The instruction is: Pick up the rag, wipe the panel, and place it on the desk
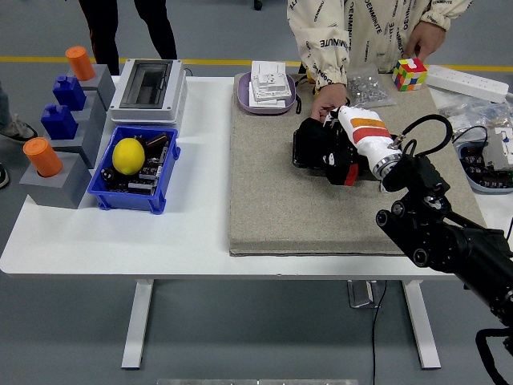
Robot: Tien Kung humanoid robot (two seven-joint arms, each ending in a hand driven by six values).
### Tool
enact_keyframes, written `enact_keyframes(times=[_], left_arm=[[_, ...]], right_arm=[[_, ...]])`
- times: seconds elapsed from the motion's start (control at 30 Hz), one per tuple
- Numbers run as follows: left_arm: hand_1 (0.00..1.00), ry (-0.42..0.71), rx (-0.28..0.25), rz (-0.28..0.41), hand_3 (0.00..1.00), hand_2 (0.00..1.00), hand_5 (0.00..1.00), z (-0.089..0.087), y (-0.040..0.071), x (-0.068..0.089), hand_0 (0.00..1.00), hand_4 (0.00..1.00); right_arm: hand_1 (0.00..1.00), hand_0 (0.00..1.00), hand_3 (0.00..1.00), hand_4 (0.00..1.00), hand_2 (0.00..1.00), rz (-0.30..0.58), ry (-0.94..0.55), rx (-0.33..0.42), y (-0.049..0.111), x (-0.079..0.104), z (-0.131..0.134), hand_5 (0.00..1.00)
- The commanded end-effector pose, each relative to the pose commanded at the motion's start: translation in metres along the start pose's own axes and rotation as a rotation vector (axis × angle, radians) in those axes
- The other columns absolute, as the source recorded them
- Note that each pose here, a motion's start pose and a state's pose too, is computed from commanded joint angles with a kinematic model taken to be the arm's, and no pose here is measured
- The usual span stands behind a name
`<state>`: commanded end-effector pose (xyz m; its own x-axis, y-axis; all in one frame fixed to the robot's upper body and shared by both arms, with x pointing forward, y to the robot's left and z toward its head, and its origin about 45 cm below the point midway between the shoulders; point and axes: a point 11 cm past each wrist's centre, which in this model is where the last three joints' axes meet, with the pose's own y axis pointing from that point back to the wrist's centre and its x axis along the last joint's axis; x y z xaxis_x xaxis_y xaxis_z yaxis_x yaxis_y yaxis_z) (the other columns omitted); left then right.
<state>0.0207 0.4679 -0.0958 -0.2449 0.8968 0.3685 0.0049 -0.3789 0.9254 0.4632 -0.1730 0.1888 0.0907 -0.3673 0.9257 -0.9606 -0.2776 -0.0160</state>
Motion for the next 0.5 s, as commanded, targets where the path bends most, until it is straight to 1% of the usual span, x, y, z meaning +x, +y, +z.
enact_keyframes(times=[0.27,0.5], left_arm=[[0.694,-0.001,-0.007,-0.002,0.565,0.735,0.473,0.0038,0.0003,-0.0011,0.645,0.598],[0.694,0.003,-0.007,-0.002,0.565,0.735,0.473,0.0043,0.0004,-0.0014,0.646,0.598]], right_arm=[[0.320,0.200,0.393,0.972,0.392,-0.005,0.012,0.021,-0.0028,0.0004,-0.0070,0.012],[0.320,0.200,0.392,0.972,0.392,-0.011,0.014,0.009,-0.0016,-0.0019,-0.0026,0.012]])
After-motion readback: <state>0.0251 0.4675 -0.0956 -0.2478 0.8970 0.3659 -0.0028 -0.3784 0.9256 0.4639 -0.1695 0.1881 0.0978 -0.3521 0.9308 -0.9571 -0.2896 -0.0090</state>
